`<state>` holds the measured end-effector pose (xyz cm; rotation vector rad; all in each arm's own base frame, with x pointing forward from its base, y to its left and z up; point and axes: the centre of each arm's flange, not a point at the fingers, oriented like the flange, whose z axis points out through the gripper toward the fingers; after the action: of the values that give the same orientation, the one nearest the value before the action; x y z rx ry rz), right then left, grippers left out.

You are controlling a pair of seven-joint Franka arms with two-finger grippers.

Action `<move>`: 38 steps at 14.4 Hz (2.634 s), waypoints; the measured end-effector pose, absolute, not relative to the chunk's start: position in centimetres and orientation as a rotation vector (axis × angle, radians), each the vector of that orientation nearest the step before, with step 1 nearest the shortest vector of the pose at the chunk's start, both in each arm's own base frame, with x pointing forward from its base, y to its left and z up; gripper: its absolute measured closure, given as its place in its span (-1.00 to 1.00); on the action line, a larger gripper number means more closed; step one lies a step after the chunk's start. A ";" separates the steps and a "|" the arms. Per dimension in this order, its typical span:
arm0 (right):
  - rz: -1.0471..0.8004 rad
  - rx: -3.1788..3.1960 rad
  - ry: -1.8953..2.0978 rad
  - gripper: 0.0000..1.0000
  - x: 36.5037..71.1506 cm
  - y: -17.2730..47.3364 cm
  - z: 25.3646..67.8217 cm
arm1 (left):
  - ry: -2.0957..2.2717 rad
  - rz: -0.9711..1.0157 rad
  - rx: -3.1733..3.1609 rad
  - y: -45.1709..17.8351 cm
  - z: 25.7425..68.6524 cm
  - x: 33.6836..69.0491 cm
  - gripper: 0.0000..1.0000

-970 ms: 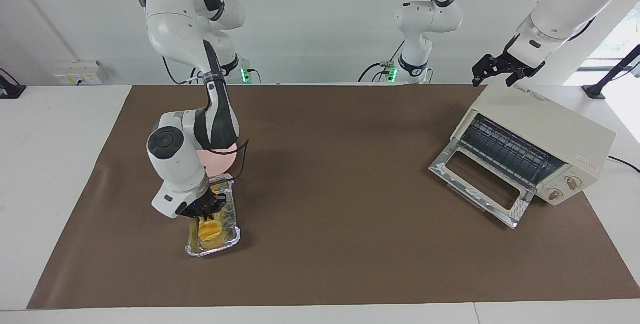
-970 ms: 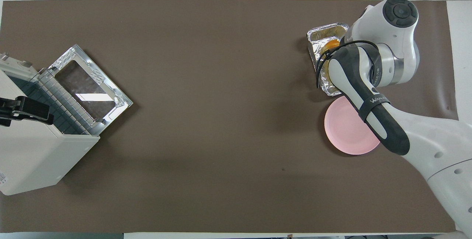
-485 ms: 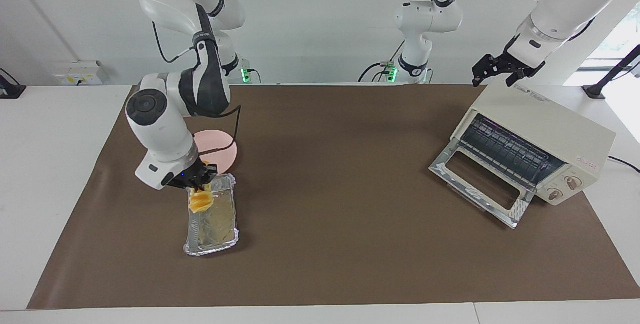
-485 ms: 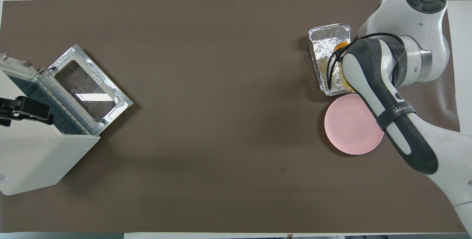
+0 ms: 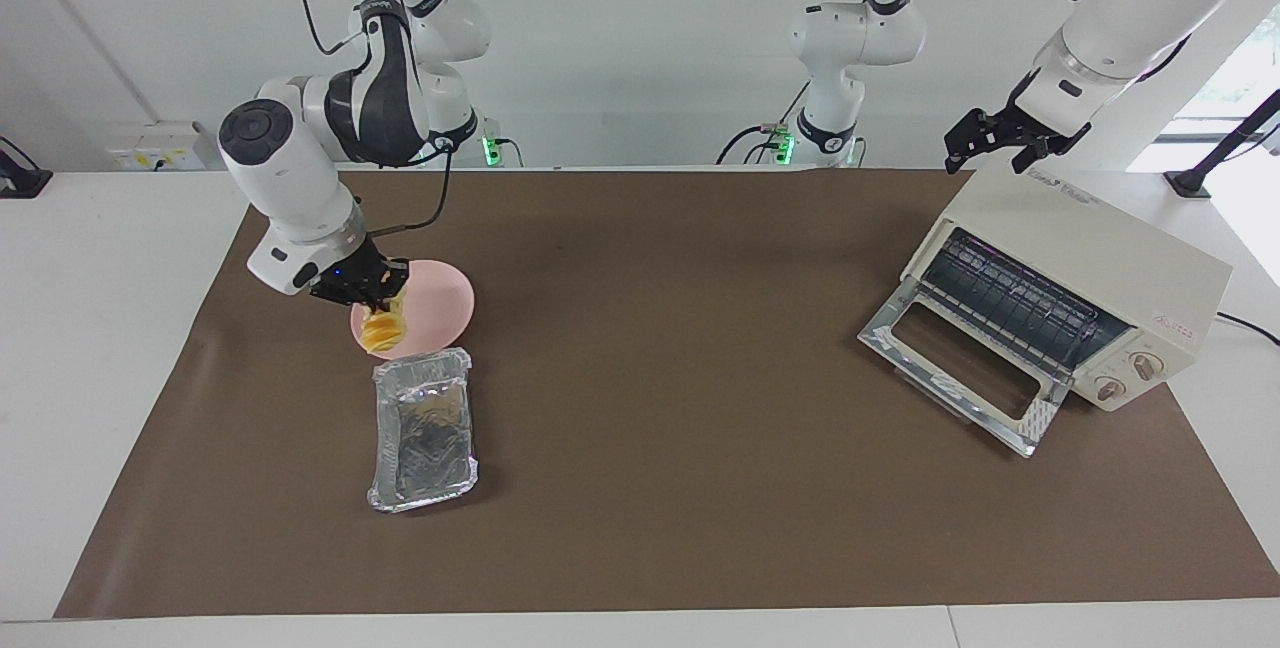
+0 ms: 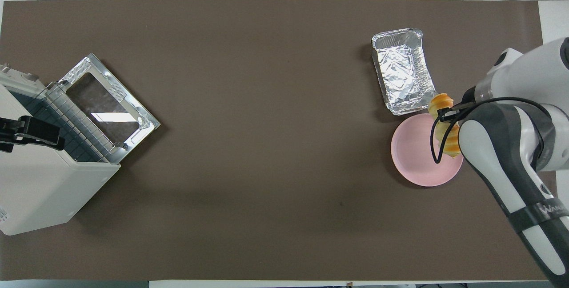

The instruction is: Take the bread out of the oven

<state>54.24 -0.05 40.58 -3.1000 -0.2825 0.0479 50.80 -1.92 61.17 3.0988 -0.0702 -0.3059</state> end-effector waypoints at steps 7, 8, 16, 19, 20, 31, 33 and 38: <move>-0.124 -3.095 -0.279 0.86 49.0 1.7 36.4 | -0.070 -0.306 3.099 -1.9 61.2 50.8 -1.00; -0.149 -3.095 -0.278 0.86 48.9 2.1 36.1 | -0.070 -0.306 3.099 -1.9 61.2 50.8 -1.00; -0.181 -3.090 -0.276 0.86 48.7 5.3 33.7 | -0.070 -0.306 3.099 -1.9 61.2 50.8 -1.00; -0.178 -3.091 -0.263 0.56 48.8 4.8 33.6 | -0.070 -0.306 3.099 -1.9 61.2 50.8 -1.00; -0.178 -3.092 -0.262 0.41 48.8 4.7 33.6 | -0.070 -0.306 3.099 -1.9 61.2 50.8 -1.00; -0.036 -3.076 -0.346 -1.00 52.9 2.9 45.4 | -0.070 -0.306 3.099 -1.9 61.2 50.8 -1.00; -0.015 -3.076 -0.321 -1.00 53.5 1.7 49.1 | -0.070 -0.306 3.099 -1.9 61.2 50.8 -1.00; 0.055 -3.074 -0.249 -1.00 52.9 -1.6 59.6 | -0.070 -0.306 3.099 -1.9 61.2 50.8 -1.00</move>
<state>52.85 -1.55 59.61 -3.0738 -0.2495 0.0547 50.80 -1.92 61.17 3.0988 -0.0701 -0.3059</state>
